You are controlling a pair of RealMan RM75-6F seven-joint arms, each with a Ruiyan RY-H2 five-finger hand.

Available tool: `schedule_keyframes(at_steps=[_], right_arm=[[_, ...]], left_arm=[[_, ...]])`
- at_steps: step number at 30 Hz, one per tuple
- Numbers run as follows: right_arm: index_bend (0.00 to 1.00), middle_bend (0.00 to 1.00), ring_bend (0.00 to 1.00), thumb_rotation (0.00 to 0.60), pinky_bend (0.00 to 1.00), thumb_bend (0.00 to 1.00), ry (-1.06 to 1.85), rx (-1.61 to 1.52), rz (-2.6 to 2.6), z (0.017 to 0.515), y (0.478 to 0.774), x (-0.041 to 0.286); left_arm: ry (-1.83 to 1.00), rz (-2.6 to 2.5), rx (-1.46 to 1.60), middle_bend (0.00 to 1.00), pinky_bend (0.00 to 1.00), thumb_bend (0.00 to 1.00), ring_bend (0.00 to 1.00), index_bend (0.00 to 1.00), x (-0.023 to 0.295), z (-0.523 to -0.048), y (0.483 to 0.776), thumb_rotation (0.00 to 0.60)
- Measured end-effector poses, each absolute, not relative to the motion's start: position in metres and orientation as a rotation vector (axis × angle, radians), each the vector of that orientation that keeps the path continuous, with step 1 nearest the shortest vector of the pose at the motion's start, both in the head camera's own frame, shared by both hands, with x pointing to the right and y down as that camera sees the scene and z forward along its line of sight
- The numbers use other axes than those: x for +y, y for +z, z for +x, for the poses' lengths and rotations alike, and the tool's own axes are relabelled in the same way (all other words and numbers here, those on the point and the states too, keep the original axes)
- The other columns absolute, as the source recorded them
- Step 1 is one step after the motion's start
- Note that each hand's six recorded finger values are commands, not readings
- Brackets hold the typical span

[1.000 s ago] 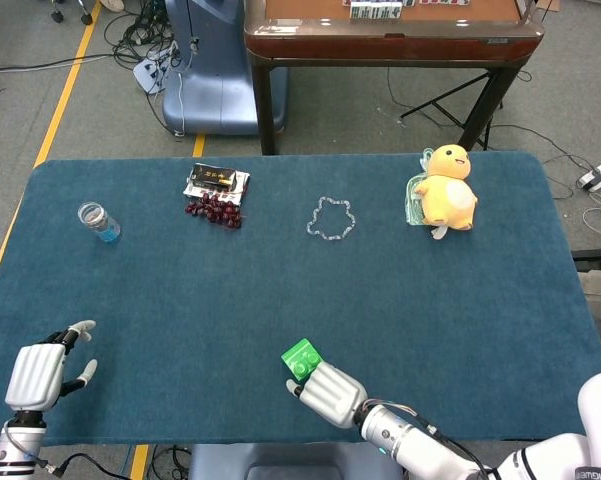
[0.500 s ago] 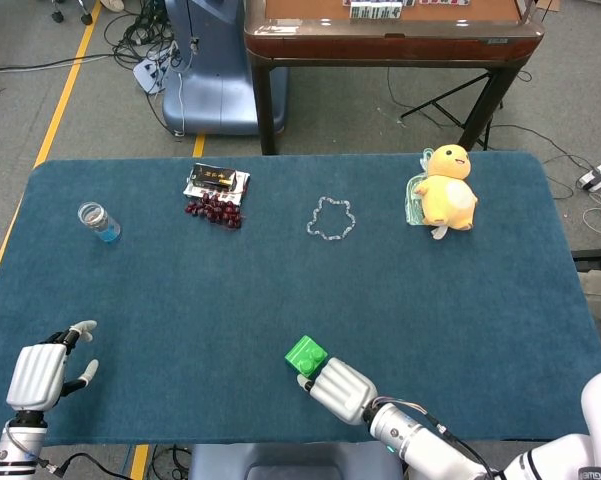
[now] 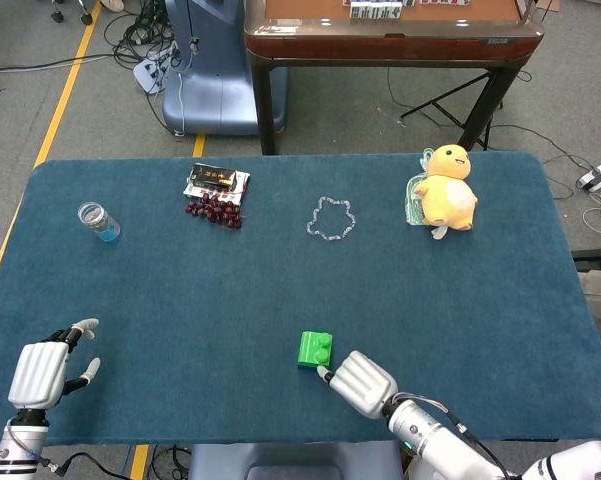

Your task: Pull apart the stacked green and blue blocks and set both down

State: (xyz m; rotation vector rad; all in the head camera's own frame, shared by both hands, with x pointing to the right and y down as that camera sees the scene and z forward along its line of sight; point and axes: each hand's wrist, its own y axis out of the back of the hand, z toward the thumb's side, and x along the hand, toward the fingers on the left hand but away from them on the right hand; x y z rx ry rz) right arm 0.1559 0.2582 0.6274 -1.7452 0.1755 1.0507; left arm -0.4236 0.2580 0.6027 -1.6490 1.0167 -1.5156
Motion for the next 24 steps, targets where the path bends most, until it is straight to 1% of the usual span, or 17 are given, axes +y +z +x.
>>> schedule_keyframes(at_steps=[19, 24], right_arm=[[0.19, 1.00, 0.99, 0.600, 1.00, 1.00, 1.173, 0.091, -1.757, 0.180, 0.639, 0.235], [0.23, 1.00, 0.99, 0.600, 1.00, 1.00, 1.181, 0.073, -1.791, 0.183, 0.638, 0.235]], left_arm=[[-1.518, -1.672, 1.014, 0.40, 0.61, 0.32, 0.43, 0.33, 0.261, -0.420, 0.605, 0.600], [-1.520, -1.673, 1.013, 0.40, 0.61, 0.31, 0.43, 0.33, 0.261, -0.420, 0.606, 0.600]])
